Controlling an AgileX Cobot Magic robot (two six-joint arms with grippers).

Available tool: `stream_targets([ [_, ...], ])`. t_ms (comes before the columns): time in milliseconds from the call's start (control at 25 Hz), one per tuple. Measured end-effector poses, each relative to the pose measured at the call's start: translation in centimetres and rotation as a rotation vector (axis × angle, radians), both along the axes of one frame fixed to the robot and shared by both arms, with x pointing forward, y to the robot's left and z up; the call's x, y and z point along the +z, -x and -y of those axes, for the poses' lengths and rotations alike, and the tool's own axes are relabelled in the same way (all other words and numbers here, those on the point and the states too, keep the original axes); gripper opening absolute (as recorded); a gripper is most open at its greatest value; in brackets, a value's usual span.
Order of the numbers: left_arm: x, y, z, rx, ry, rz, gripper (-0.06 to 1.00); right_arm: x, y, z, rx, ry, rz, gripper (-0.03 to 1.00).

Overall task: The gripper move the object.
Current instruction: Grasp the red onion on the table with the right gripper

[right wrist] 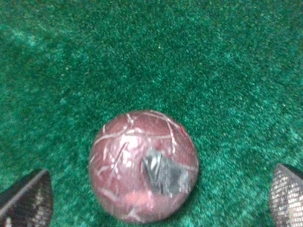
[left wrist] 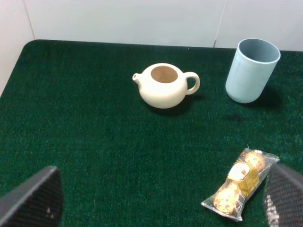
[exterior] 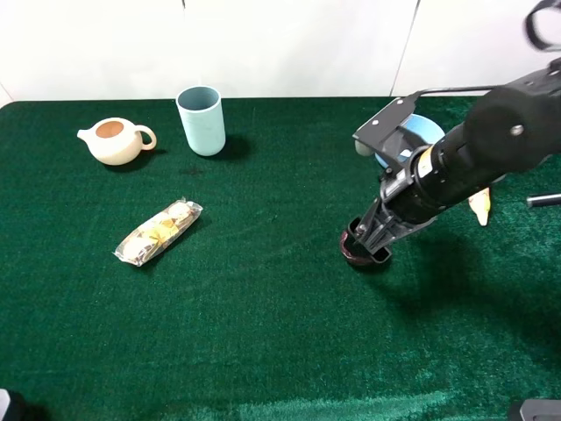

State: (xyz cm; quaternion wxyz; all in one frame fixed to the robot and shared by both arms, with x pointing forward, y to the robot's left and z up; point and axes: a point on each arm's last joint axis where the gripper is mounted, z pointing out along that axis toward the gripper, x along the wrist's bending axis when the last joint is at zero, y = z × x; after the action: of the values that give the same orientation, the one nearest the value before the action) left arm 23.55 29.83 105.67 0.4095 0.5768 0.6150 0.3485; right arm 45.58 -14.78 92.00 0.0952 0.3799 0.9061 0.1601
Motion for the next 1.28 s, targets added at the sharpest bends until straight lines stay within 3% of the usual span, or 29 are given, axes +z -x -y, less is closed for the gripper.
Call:
stream_targets([
  [800, 0.0, 0.0, 0.0, 0.000, 0.000, 0.000, 0.84, -4.3, -0.9, -0.6, -0.007, 0.033, -0.046, 0.69],
  [1280, 0.0, 0.0, 0.0, 0.000, 0.000, 0.000, 0.84, -4.5, -0.8, -0.6, -0.019, 0.029, -0.055, 0.67],
])
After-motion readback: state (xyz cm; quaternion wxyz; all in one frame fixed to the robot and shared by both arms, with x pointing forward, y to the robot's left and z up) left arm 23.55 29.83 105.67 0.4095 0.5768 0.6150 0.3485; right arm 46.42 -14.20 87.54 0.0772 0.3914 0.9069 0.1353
